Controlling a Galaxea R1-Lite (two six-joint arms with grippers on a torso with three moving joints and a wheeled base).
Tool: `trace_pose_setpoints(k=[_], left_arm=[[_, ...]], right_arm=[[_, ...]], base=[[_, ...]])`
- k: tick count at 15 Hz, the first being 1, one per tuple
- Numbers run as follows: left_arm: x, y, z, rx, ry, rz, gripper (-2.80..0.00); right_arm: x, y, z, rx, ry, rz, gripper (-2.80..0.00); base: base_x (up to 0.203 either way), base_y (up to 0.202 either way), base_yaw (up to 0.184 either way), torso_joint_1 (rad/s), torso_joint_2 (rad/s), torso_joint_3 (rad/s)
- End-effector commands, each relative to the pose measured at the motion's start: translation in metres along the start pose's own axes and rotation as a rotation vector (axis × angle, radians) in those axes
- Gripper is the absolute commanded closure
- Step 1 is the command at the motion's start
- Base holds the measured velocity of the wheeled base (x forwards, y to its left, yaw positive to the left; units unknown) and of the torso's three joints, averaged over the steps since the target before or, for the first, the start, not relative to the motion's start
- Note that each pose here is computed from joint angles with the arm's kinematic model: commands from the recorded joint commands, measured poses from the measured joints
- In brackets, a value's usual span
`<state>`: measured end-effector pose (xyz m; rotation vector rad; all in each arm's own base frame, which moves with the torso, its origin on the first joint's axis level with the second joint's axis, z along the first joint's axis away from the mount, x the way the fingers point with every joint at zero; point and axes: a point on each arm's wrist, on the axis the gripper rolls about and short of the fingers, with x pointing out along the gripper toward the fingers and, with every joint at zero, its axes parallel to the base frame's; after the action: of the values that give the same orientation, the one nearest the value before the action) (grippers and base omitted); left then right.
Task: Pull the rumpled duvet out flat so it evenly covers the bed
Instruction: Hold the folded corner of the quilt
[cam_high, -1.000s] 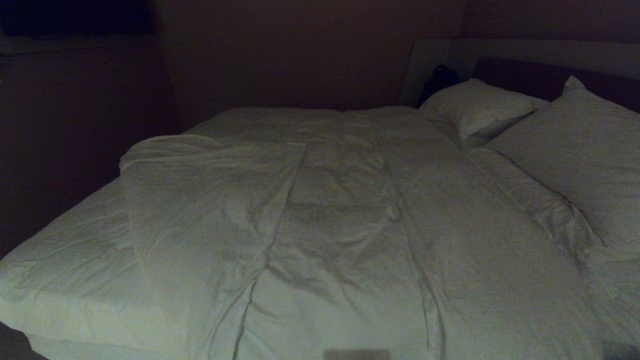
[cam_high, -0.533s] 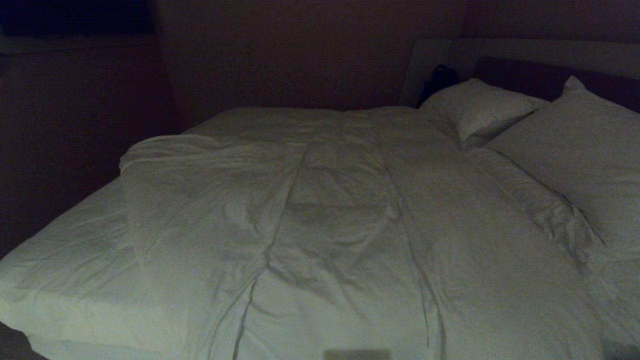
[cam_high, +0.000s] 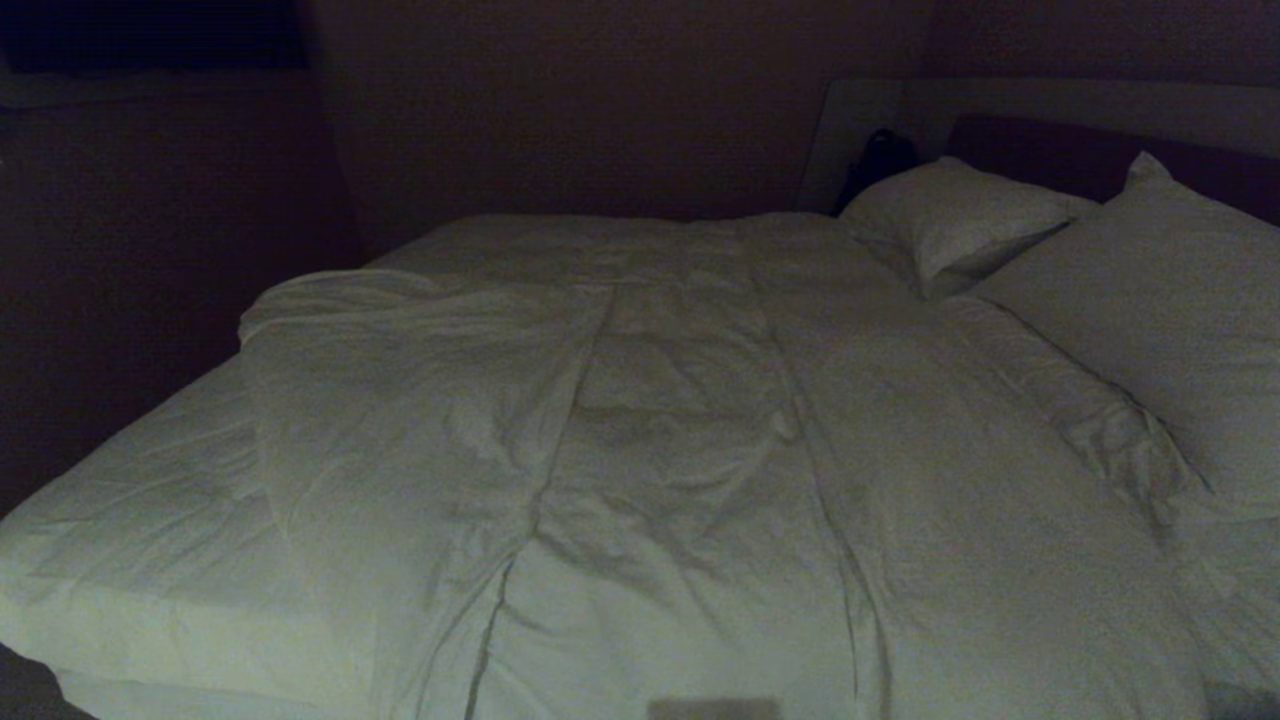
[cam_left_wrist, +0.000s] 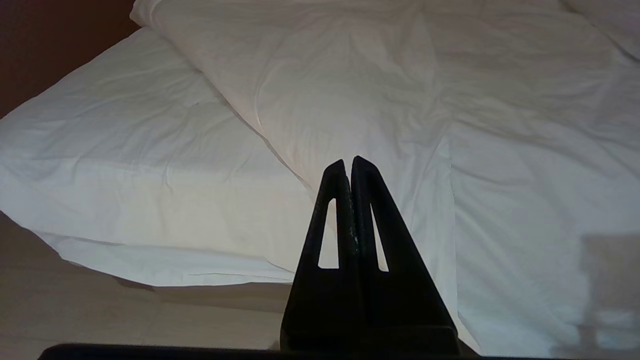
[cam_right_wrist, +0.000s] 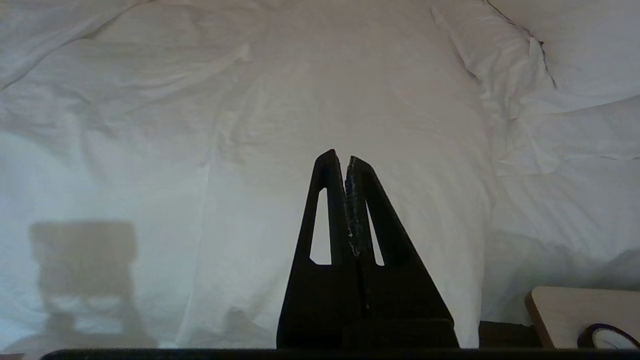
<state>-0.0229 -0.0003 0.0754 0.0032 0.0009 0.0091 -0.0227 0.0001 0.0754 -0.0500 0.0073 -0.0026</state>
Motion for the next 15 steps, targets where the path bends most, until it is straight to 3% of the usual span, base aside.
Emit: trace_pose_setpoints(k=[1, 15], left_arm=[[0.0001, 0.0000, -0.0001, 0.000, 0.001, 0.000, 0.00], [0.0001, 0.0000, -0.0001, 0.004, 0.001, 0.000, 0.00]], right_arm=[[-0.0001, 0.0000, -0.0001, -0.001, -0.001, 0.000, 0.00], [-0.0001, 0.0000, -0.0001, -0.001, -0.001, 0.000, 0.00]], base=[[0.000, 0.000, 0.000, 0.000, 0.00, 0.000], [0.000, 0.000, 0.000, 0.000, 0.00, 0.000]])
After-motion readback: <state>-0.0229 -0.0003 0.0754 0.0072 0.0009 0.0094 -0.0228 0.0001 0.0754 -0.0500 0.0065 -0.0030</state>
